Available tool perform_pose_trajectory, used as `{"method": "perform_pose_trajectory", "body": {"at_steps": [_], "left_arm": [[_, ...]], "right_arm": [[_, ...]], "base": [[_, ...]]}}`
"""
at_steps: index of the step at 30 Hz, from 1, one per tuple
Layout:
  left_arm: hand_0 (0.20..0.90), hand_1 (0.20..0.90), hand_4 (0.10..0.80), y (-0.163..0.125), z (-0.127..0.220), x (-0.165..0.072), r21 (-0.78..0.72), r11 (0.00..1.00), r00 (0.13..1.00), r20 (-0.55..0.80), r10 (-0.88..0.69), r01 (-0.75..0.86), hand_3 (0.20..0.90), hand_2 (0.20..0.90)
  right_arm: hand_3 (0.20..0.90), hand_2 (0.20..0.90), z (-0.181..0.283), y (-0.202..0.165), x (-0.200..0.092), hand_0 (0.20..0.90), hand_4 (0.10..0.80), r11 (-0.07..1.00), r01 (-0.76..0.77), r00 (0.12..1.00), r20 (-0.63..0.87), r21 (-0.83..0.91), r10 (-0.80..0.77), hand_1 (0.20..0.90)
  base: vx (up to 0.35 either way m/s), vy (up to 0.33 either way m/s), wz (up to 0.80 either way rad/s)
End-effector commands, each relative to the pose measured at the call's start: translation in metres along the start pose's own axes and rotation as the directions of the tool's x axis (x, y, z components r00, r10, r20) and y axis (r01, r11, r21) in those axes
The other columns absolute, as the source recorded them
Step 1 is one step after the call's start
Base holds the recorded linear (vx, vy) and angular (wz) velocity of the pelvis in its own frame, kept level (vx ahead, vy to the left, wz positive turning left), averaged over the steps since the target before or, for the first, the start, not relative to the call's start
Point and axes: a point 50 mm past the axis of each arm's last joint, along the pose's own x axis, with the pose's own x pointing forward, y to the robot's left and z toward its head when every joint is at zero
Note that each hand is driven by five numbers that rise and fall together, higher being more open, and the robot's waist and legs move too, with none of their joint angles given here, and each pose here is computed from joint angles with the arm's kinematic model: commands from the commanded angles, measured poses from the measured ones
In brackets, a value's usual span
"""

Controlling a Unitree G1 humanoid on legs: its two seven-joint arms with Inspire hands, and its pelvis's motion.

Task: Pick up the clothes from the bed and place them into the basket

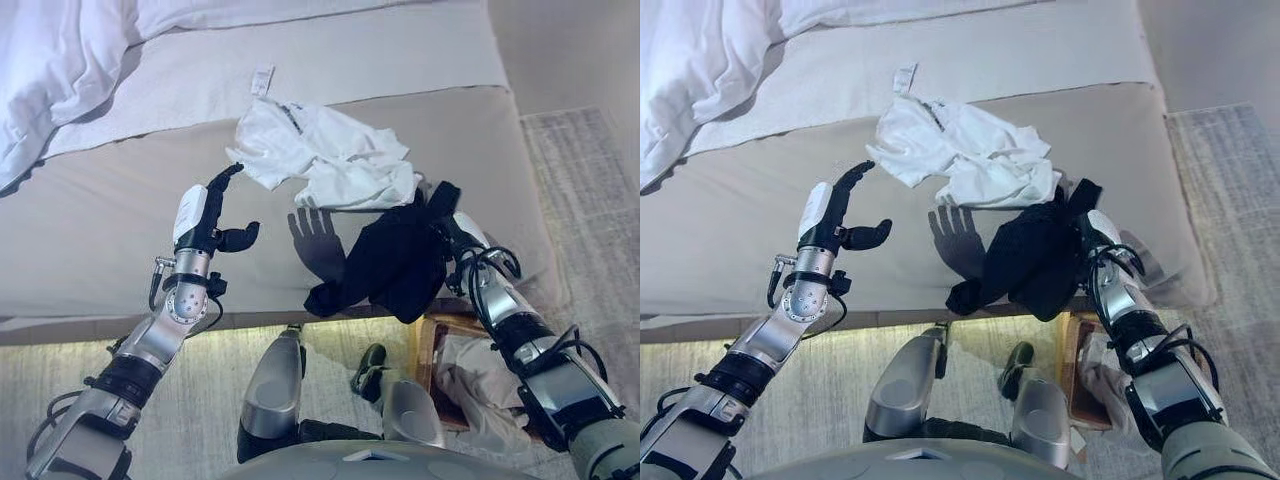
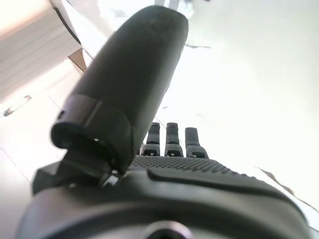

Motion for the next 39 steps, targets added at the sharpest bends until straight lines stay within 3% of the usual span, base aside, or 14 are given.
{"method": "perform_pose_trajectory", "body": {"at_steps": [1, 9, 16, 26, 39], "left_arm": [[0.900, 0.900, 0.800, 0.004, -0.010, -0.011, 0.028, 0.999, 1.000, -0.017, 0.025, -0.025, 0.900, 0.900], [0.900, 0.900, 0.800, 0.020, -0.024, -0.012, 0.074, 0.997, 0.998, -0.057, 0.035, -0.031, 0.900, 0.900], [0.900, 0.900, 0.800, 0.024, -0.020, -0.010, 0.065, 0.997, 0.999, -0.023, 0.045, -0.043, 0.900, 0.900], [0.900, 0.900, 0.800, 0.020, -0.018, -0.011, 0.038, 0.998, 0.999, 0.003, 0.051, -0.051, 0.900, 0.900], [0.900, 0.900, 0.800, 0.022, -0.024, -0.013, 0.027, 0.995, 0.995, -0.013, 0.095, -0.095, 0.900, 0.900]], "right_arm": [[0.200, 0.300, 0.004, -0.043, -0.007, 0.300, 0.100, 0.989, 0.129, 0.986, 0.095, 0.075, -0.136, 0.300], [0.200, 0.300, 0.016, -0.092, -0.029, 0.300, 0.100, 0.939, 0.227, 0.935, 0.211, 0.256, -0.284, 0.300], [0.200, 0.300, 0.009, -0.132, -0.053, 0.300, 0.100, 0.883, 0.371, 0.865, 0.239, 0.289, -0.442, 0.300], [0.200, 0.300, -0.008, -0.175, -0.085, 0.300, 0.100, 0.770, 0.546, 0.755, 0.205, 0.330, -0.623, 0.300], [0.200, 0.300, -0.039, -0.196, -0.100, 0.300, 0.100, 0.707, 0.625, 0.727, 0.085, 0.332, -0.682, 0.300]], "base": [[0.043, -0.029, -0.21], [-0.025, -0.047, -0.24], [-0.027, -0.025, -0.31], [-0.039, 0.001, -0.27], [-0.003, -0.005, -0.31]]}}
